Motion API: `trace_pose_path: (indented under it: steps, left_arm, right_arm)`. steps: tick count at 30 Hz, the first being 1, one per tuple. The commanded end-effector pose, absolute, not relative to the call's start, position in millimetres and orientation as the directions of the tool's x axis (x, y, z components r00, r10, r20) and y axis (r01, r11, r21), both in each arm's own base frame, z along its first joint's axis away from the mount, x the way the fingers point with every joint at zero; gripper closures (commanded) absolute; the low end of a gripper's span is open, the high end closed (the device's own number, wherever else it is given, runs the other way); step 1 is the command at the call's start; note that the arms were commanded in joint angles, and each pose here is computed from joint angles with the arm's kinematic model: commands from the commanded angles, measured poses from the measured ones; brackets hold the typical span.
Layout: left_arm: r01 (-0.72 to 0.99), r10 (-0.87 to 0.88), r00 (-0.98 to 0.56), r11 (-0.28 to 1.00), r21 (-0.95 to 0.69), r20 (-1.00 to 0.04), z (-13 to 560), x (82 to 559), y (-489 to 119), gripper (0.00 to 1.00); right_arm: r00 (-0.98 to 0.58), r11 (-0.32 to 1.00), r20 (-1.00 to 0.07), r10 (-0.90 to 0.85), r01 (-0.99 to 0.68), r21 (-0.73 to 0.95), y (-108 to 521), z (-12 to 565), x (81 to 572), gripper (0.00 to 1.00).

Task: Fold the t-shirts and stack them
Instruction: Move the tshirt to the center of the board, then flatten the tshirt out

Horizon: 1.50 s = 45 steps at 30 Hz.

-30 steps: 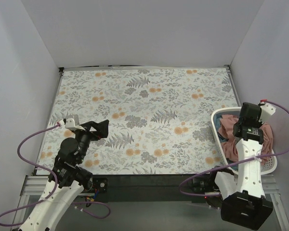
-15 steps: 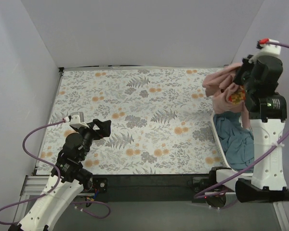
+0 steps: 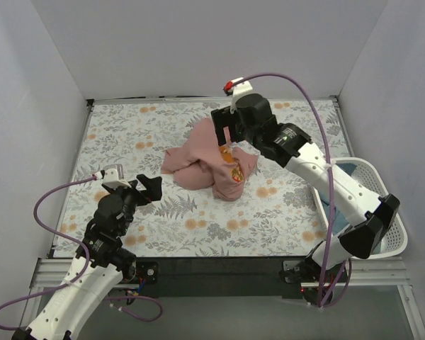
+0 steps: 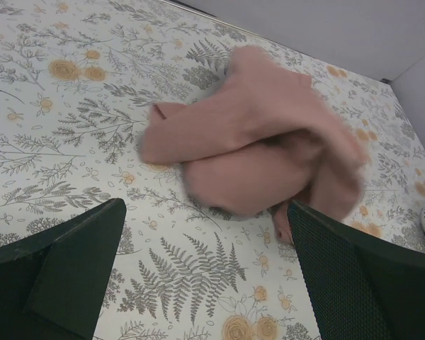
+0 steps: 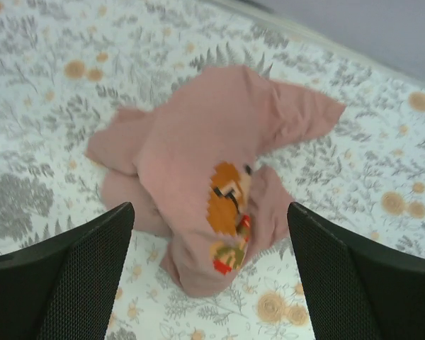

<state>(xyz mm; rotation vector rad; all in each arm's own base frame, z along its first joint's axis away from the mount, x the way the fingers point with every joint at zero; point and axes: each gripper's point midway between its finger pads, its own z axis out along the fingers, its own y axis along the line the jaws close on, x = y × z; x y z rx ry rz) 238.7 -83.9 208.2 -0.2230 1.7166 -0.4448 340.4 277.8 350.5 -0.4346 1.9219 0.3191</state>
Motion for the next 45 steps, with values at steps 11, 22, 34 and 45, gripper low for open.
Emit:
trace_pose_path:
  steps: [11, 22, 34, 45]
  left_arm:
    - [-0.039, -0.476, -0.318, 0.871, -0.490, -0.820, 181, 245, -88, 0.02]
    - [-0.242, -0.592, -0.426, 0.804, -0.544, -0.684, 128, 277, -108, 0.16]
    - [-0.329, -0.597, -0.475, 0.802, -0.499, -0.647, 94, 339, -136, 0.18]
    - [-0.376, -0.575, -0.514, 0.818, -0.436, -0.636, 63, 352, -139, 0.26]
  right_arm:
    - [-0.580, 0.877, -0.779, -0.239, -0.474, 0.084, 230, 168, 304, 0.23]
    - [-0.665, 0.863, -0.738, -0.112, -0.433, 0.259, 224, 135, 333, 0.31]
    - [-0.688, 0.878, -0.719, -0.101, -0.401, 0.260, 229, 107, 377, 0.26]
    - [-0.745, 0.870, -0.649, -0.154, -0.413, 0.268, 243, 56, 403, 0.26]
